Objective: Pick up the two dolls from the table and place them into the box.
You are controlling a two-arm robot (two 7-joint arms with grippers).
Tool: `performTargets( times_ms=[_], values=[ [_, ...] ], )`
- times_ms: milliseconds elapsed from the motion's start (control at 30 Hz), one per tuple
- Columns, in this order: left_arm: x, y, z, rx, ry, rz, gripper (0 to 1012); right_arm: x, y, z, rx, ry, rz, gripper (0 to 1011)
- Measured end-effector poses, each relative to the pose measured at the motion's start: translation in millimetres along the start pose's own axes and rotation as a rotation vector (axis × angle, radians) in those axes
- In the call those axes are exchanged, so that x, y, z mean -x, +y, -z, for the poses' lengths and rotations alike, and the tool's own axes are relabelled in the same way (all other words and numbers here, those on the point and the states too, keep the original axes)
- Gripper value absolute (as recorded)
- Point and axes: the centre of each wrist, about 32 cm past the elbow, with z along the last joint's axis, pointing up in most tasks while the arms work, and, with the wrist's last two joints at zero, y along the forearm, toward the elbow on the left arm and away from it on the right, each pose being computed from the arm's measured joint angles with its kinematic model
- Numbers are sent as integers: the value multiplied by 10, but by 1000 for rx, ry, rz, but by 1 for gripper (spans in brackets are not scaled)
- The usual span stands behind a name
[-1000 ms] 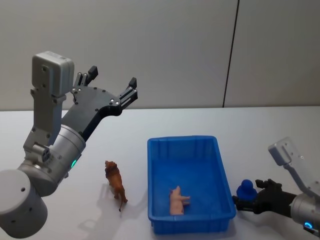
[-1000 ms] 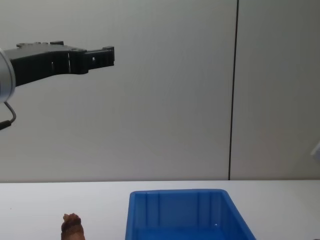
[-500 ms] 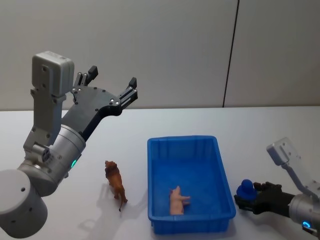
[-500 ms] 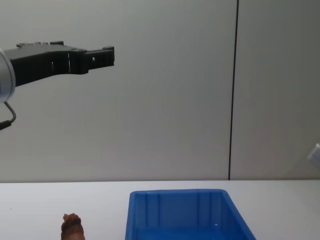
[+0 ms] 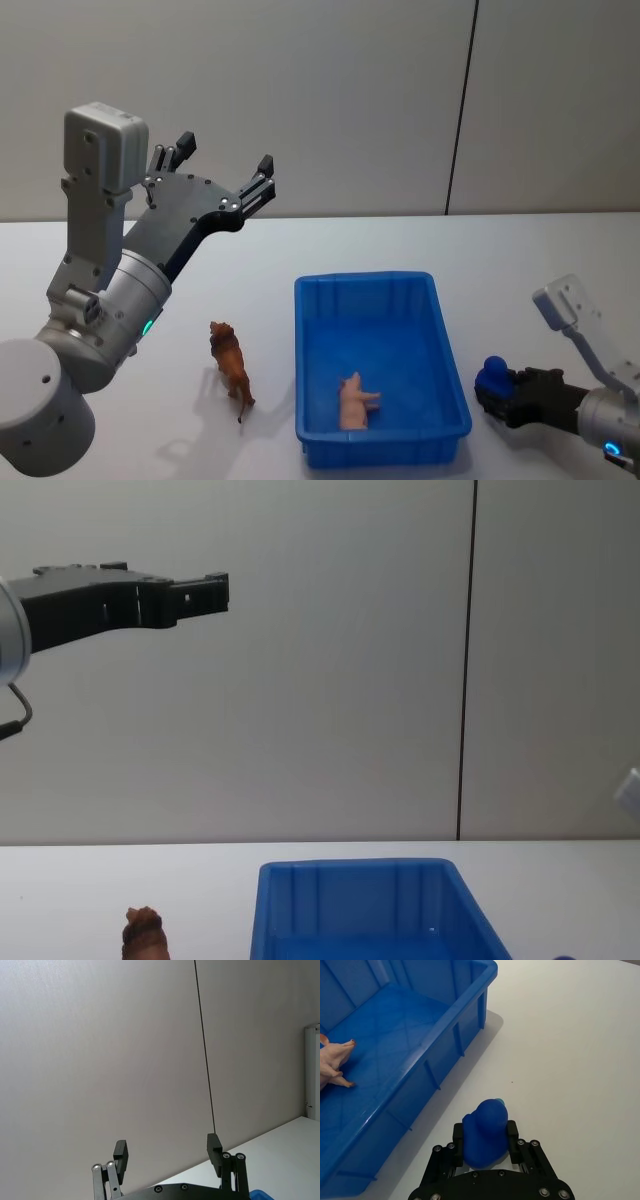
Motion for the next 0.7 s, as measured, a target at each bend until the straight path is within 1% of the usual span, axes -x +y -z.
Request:
performTargets(
  times_ms=[133, 300, 467, 500, 600, 700],
  values=[
    [0, 0, 0, 0, 0, 0, 1001, -1, -4, -1, -4, -1, 2, 461],
    [0, 0, 0, 0, 0, 0, 1001, -5, -29, -22, -28, -8, 14, 427],
    [0, 0, 0, 0, 0, 0, 1001, -15, -85, -94, -80, -27, 31, 395],
    [0, 0, 0, 0, 0, 0, 1001, -15, -85, -94, -80, -27, 31, 386],
    [0, 0, 0, 0, 0, 0, 1001, -19, -118, -143, -111, -38, 37, 373],
    [0, 0, 0, 0, 0, 0, 1001, -25, -166, -232, -156, -56, 42, 352]
  ],
)
